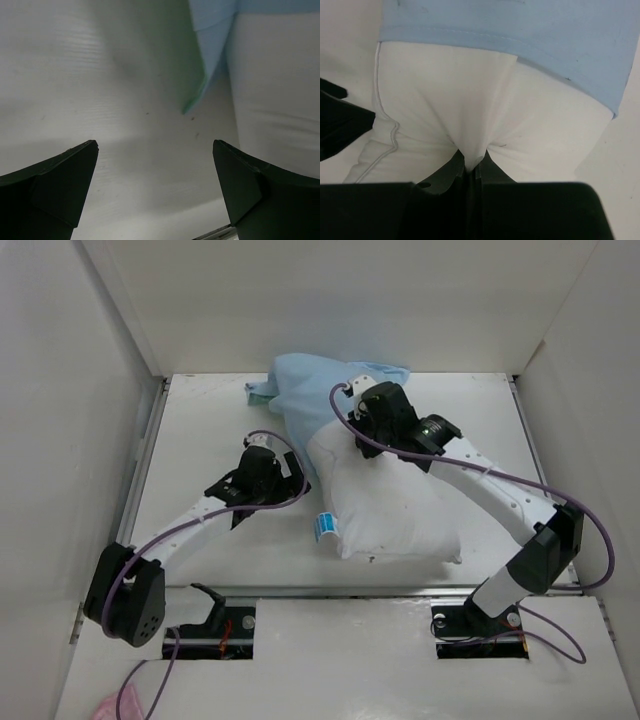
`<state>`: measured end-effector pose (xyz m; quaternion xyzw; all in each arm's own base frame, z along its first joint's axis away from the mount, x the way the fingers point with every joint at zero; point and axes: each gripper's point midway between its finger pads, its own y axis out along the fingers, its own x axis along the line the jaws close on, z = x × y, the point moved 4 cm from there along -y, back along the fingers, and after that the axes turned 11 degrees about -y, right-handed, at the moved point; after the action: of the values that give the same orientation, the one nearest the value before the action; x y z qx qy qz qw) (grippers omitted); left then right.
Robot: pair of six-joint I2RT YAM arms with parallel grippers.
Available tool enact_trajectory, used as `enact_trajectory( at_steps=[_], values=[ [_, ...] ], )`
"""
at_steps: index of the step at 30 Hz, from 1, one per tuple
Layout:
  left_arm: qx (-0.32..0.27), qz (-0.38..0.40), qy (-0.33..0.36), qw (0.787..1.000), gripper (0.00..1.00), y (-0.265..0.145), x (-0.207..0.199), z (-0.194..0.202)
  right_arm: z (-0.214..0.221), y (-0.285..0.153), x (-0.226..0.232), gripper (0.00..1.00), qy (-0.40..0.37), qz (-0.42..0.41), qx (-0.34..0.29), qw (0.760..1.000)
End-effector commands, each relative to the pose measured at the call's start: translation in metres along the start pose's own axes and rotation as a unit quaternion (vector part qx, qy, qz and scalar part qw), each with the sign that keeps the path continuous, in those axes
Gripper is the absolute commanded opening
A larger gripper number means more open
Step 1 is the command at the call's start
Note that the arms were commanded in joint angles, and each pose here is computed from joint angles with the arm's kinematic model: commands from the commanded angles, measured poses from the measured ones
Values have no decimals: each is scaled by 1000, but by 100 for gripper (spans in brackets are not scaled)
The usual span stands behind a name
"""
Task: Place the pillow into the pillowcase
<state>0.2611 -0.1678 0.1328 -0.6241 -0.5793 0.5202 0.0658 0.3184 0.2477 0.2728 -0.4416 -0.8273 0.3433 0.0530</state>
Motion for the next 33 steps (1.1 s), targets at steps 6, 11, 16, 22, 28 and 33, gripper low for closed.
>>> enact_trajectory(
  at_steps=[6, 11, 16, 22, 28, 33],
  values=[
    [-33, 121, 21, 992, 100, 28, -61, -26, -64, -34, 1, 0, -3, -39, -111, 993],
    [-21, 141, 35, 989, 99, 65, -76, -29, -84, -53, 5, 0, -3, -78, -153, 985],
    [-4, 194, 36, 980, 0, 72, -103, -36, -93, -52, -4, 0, 7, -58, -170, 984],
    [-48, 236, 44, 970, 0, 12, -107, -36, -78, -1, -12, 0, 44, 27, -170, 984],
    [-46, 261, 46, 963, 0, -63, -82, -3, -105, 18, -35, 0, 137, 189, -293, 927],
    [-27, 245, 38, 968, 0, -104, -62, 10, -133, -11, -58, 0, 202, 283, -388, 853]
  ],
)
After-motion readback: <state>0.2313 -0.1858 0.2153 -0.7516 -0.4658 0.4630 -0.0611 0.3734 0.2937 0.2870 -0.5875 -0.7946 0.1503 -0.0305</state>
